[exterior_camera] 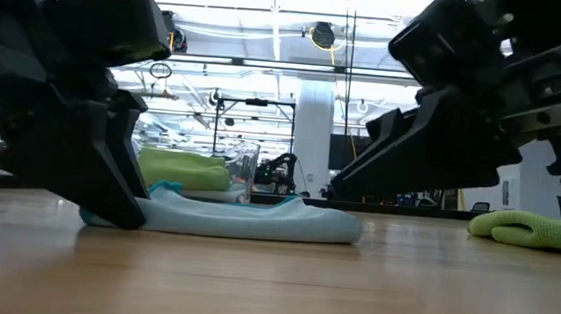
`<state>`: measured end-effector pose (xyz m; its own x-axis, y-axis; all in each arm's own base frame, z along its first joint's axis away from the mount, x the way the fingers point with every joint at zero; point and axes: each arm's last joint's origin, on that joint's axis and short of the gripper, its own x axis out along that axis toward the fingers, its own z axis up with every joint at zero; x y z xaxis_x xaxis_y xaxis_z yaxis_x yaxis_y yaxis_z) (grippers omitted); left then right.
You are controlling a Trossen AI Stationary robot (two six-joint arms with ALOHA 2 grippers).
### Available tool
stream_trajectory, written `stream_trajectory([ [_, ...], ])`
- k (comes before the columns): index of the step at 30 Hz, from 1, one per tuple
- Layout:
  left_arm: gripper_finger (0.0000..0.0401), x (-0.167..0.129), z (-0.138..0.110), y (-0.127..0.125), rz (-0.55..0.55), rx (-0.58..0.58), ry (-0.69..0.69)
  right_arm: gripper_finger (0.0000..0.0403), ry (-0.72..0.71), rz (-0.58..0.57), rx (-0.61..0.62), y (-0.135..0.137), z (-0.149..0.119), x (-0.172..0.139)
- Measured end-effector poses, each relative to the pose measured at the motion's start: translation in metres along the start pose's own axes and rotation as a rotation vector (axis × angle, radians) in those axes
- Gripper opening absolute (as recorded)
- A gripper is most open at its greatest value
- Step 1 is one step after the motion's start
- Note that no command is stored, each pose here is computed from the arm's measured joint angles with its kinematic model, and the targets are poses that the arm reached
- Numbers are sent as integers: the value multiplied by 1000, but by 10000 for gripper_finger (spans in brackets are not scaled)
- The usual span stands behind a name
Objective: Fold microfiber towels
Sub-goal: Fold the blue microfiber cloth
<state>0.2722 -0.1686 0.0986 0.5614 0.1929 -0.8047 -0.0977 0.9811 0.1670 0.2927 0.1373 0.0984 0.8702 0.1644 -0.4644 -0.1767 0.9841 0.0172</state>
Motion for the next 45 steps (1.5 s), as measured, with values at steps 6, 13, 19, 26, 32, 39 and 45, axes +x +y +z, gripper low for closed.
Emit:
stream_trajectory([
  [6, 13, -3, 3, 3, 0, 10, -8, 97, -33, -32, -7, 7, 8, 1],
  [13, 21, -26, 17, 17, -33, -15, -41, 139, 7, -110, -42, 8, 34, 15],
  [19, 11, -37, 23, 25, -35, -23, -49, 171, 87, -160, -138, 10, 48, 21],
  [26, 9, -37, 24, 25, -14, -43, -64, 182, 128, -142, -195, 12, 40, 19],
  [32, 16, -41, 30, 30, 63, -121, -140, 184, 96, -201, -230, 15, 26, 32],
  [39, 8, -38, 32, 35, 77, -170, -138, 215, 10, -326, -275, 23, 16, 45],
  [45, 11, -38, 33, 37, 115, -195, -161, 238, 61, -348, -250, 21, 8, 46],
])
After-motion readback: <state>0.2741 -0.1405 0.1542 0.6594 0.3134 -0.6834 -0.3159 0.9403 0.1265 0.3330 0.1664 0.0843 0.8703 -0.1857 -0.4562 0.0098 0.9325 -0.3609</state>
